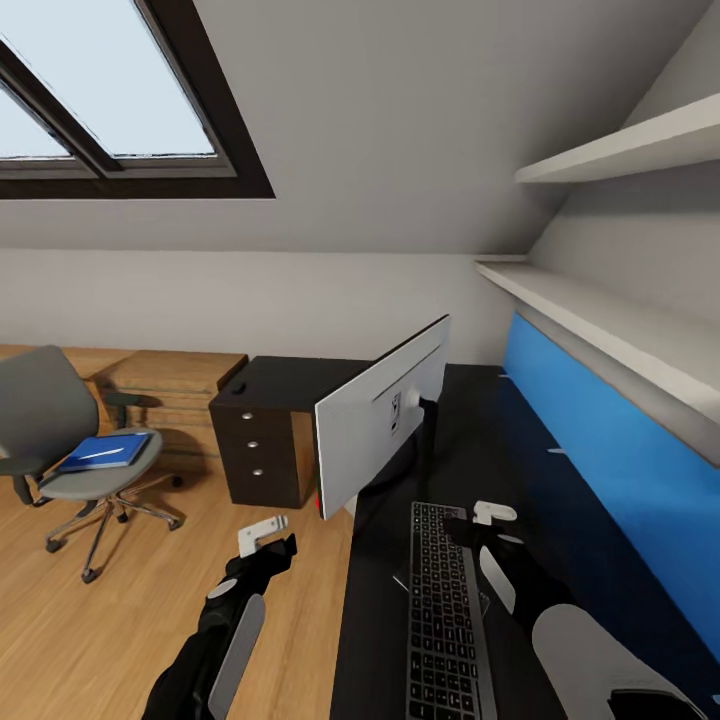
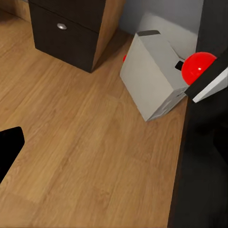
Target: In the bedroom, organize the workspace by keeping the computer under the desk, ensuring the monitor is on the desk, placing the keyboard on the desk next to the monitor, placing the mouse on the desk next to the keyboard, moving the folder from the swivel chair onto the desk next to the mouse, stacking the notebook on top of the folder with the pen on top of the notebook, and positioning the swivel chair next to the desk.
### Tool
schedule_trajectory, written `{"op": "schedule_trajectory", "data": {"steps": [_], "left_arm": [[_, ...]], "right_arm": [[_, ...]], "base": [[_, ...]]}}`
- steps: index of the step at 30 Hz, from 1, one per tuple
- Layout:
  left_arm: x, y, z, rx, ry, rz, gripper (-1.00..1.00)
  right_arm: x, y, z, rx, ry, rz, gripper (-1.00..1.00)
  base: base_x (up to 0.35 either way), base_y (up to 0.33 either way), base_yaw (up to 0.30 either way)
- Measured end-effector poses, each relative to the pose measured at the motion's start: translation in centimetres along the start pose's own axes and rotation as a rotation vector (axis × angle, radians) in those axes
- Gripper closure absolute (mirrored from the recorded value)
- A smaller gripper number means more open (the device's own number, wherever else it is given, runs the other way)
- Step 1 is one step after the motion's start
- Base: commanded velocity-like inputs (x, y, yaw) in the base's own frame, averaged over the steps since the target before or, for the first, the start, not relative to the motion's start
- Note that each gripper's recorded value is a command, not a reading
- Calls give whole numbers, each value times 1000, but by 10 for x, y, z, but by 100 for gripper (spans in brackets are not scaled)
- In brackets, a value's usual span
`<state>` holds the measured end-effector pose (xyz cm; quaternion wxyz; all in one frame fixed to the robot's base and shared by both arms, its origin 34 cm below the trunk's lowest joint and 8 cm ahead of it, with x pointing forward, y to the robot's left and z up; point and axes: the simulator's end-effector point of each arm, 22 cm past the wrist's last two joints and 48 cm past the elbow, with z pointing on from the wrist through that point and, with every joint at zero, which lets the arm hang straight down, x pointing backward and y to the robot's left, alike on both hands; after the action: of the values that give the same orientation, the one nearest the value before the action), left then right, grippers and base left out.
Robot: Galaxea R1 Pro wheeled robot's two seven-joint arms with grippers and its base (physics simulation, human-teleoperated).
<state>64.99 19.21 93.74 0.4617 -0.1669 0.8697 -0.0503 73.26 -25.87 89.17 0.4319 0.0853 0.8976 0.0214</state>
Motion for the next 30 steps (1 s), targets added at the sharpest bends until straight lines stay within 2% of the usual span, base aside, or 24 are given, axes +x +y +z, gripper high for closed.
{"op": "schedule_trajectory", "data": {"steps": [20, 30], "left_arm": [[5, 5, 15, -1, -5, -5, -100], [10, 7, 23, 0, -6, -6, -100]], "right_arm": [[7, -4, 16, 15, 0, -4, -100], [27, -7, 25, 21, 31, -6, -100]], "base": [[0, 0, 0], [0, 0, 0]]}}
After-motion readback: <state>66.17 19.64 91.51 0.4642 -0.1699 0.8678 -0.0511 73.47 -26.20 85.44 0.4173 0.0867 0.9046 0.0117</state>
